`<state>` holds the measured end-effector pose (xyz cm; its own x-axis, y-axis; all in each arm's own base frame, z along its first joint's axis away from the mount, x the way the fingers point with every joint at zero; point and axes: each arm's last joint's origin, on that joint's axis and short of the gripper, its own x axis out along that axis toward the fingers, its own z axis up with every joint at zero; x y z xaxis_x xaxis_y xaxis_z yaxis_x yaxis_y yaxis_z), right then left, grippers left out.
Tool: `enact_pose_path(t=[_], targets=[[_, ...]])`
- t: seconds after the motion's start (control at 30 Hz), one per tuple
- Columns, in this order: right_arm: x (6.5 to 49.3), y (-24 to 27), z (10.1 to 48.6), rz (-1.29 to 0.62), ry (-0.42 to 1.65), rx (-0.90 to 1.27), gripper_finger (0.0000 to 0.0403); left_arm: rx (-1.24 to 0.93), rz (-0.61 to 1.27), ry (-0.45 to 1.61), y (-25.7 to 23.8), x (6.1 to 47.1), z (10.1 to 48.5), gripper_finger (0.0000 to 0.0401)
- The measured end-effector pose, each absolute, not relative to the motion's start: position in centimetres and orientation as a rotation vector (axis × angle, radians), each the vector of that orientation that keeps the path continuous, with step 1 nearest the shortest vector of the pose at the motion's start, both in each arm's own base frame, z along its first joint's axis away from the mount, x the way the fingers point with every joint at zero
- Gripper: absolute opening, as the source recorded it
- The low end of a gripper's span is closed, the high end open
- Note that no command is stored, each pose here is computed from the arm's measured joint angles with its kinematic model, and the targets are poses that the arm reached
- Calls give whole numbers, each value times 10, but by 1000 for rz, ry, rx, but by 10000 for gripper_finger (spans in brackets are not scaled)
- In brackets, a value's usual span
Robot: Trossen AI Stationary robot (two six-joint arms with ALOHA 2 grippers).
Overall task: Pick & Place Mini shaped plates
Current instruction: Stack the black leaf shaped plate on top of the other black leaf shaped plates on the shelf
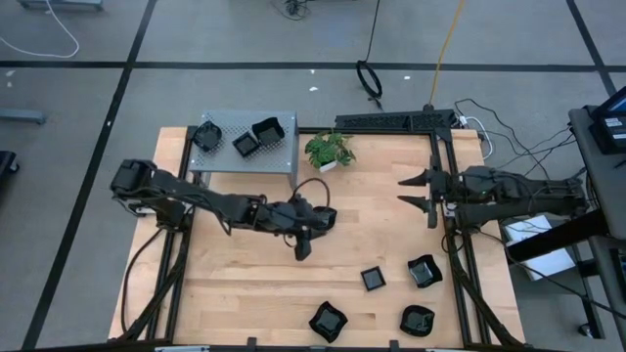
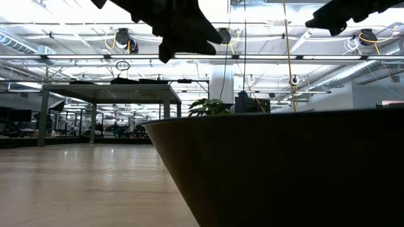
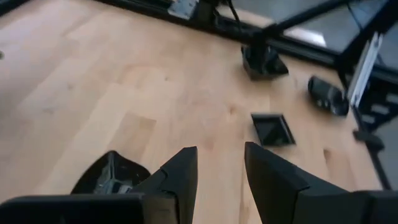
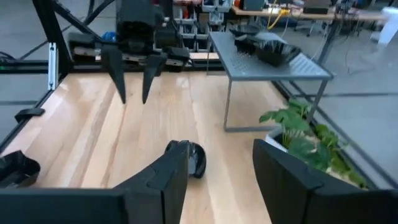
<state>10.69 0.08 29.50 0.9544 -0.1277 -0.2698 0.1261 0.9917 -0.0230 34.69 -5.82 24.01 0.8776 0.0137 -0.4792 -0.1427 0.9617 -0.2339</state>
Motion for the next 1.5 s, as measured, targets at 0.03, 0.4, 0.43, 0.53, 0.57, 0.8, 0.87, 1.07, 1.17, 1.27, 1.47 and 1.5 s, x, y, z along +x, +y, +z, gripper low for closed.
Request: enact_pose_path(t=[0.03,0.4,0.43,0.53,0.57,0.8,0.87,1.07,1.17,1.27,1.47,1.5], targets=[[107,1,292,-131,278,7,164,-250,73,506,-60,348,237,138],[121,2,221,-147,279,109,164,25,77,664,-64,352,203,200],[123,2,214,-147,258,112,164,62,82,678,-62,352,200,205],[126,2,195,-142,185,118,164,150,94,751,-55,353,188,215],[127,2,189,-140,153,116,164,171,90,770,-53,354,183,215],[124,2,181,-120,-125,133,164,238,43,841,-40,362,158,203],[124,2,182,-122,-133,135,164,240,44,847,-38,364,153,198],[124,1,182,-155,-131,135,164,242,47,874,-34,364,148,184],[124,0,181,-171,-124,140,164,285,28,889,-33,363,147,177],[124,0,181,-170,-130,191,164,321,11,900,-32,363,146,168],[124,0,181,-168,-131,209,164,411,-37,954,-30,361,137,153],[124,0,181,-168,-130,209,164,422,-38,952,-28,363,134,151]])
